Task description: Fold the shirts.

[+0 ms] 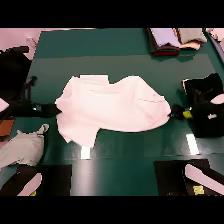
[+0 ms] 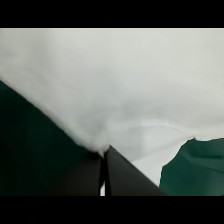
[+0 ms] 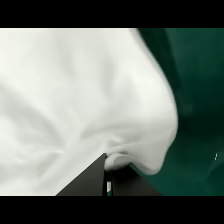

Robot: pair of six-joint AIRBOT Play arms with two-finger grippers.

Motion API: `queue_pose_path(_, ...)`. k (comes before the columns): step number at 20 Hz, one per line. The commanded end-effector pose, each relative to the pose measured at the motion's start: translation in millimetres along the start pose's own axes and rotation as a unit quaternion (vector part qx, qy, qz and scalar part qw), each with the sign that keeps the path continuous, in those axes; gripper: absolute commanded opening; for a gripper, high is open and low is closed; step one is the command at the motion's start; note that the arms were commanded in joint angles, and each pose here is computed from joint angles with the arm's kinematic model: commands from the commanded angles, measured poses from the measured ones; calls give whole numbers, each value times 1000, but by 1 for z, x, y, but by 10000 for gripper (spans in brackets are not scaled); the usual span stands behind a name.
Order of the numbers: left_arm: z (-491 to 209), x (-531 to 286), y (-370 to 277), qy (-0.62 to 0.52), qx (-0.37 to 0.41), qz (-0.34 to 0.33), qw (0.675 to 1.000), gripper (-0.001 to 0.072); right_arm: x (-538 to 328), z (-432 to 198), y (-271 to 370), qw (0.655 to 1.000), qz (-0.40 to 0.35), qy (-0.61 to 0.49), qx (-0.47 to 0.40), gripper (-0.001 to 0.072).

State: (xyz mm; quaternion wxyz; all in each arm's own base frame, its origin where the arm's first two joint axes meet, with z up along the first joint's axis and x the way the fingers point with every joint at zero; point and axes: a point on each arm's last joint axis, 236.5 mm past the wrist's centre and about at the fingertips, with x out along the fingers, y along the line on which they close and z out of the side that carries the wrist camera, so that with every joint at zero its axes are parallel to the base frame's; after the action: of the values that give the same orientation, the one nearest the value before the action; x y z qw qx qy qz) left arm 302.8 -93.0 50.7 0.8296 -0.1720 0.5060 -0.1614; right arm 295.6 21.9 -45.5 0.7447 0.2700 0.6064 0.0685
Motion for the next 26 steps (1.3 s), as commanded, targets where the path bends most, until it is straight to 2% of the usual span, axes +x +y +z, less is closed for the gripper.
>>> queue_pose_path(1,56,-76,-33,-113,53,15,992,21,-79,52,63,988,13,-122,-95,16)
queue_pose_path(4,114,-204,-105,-281,131,0,951,21,-215,86,139,934,16,-301,-192,16)
queue_pose_path(7,129,-345,-179,-434,203,-15,878,21,-358,69,214,841,15,-467,-272,16)
queue_pose_path(10,114,-457,-229,-559,247,-20,791,21,-452,28,255,764,-2,-562,-319,16)
queue_pose_path(13,93,-521,-249,-630,265,-12,730,21,-503,3,266,730,-25,-606,-316,16)
queue_pose_path(15,92,-531,-248,-643,263,-2,719,21,-511,-2,273,730,-24,-603,-321,16)
queue_pose_path(17,108,-504,-237,-608,250,1,754,20,-500,8,270,755,-23,-575,-316,15)
queue_pose_path(20,152,-412,-198,-495,217,13,841,21,-451,50,248,813,-29,-501,-295,16)
queue_pose_path(23,186,-279,-139,-328,167,23,929,21,-361,101,201,889,-35,-382,-251,15)
queue_pose_path(26,188,-141,-76,-164,97,17,982,21,-250,136,142,950,-35,-245,-188,15)
